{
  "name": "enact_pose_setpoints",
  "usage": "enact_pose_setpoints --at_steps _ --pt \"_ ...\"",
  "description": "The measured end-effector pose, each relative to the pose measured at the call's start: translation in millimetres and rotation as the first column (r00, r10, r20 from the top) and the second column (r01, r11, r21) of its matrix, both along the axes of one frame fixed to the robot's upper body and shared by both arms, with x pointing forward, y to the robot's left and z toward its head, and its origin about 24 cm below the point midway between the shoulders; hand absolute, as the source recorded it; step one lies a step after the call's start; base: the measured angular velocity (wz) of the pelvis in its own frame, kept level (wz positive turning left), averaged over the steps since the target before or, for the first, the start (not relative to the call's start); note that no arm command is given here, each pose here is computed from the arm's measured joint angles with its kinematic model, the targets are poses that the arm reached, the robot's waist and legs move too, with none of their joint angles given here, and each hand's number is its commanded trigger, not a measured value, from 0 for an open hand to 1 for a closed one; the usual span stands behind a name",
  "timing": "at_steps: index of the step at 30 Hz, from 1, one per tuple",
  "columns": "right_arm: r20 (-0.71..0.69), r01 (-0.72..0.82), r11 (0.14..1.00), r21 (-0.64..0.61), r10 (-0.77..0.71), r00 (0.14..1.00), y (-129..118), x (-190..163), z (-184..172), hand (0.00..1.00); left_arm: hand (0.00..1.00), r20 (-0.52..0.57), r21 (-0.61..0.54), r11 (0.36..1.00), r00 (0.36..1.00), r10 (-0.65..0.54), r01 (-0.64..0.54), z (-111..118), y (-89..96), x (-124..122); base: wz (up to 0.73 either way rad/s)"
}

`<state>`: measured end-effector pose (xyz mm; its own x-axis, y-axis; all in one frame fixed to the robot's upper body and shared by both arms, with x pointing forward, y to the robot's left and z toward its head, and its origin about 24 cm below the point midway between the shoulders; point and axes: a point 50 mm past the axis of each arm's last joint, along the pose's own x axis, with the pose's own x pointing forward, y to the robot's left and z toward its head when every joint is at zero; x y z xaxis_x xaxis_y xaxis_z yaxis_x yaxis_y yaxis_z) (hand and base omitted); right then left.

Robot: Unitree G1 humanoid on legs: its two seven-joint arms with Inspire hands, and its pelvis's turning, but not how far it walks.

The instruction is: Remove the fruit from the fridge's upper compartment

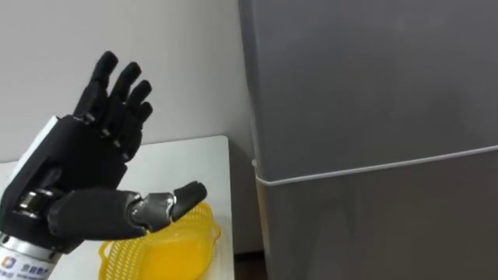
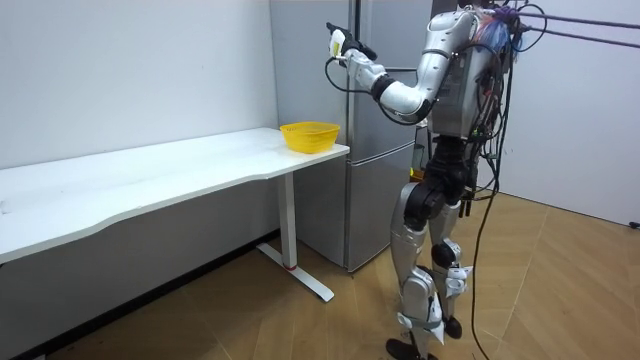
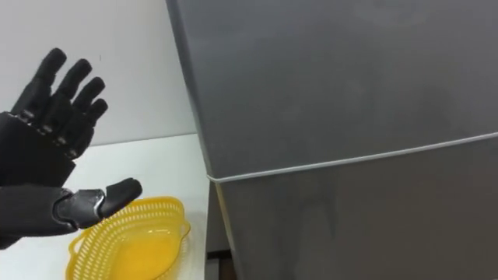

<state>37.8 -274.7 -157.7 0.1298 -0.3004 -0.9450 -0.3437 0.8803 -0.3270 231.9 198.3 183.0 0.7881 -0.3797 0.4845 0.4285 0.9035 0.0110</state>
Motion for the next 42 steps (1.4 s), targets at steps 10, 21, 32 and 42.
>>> enact_pose_setpoints --at_steps 10,21,32,42 --pt "-0.009 -0.045 0.999 0.019 0.045 0.999 4.2 3.6 -1.0 0.0 0.0 -0.018 0.033 0.987 0.987 -0.158 0.158 -6.5 -27.7 -1.3 0.0" --pt "-0.024 -0.095 0.995 0.037 0.096 0.995 7.0 6.8 -1.5 0.0 0.0 0.039 0.055 0.973 0.973 -0.227 0.224 6.2 -40.3 3.0 0.0" --pt "-0.054 -0.158 0.986 0.06 0.161 0.985 9.7 6.8 -2.5 0.0 0.0 0.032 0.055 0.967 0.967 -0.252 0.25 3.9 -46.4 2.6 0.0" --pt "-0.073 -0.175 0.981 0.089 0.182 0.981 10.9 6.7 -2.7 0.0 1.0 0.039 0.043 0.977 0.977 -0.21 0.208 3.8 -37.7 5.4 0.0"
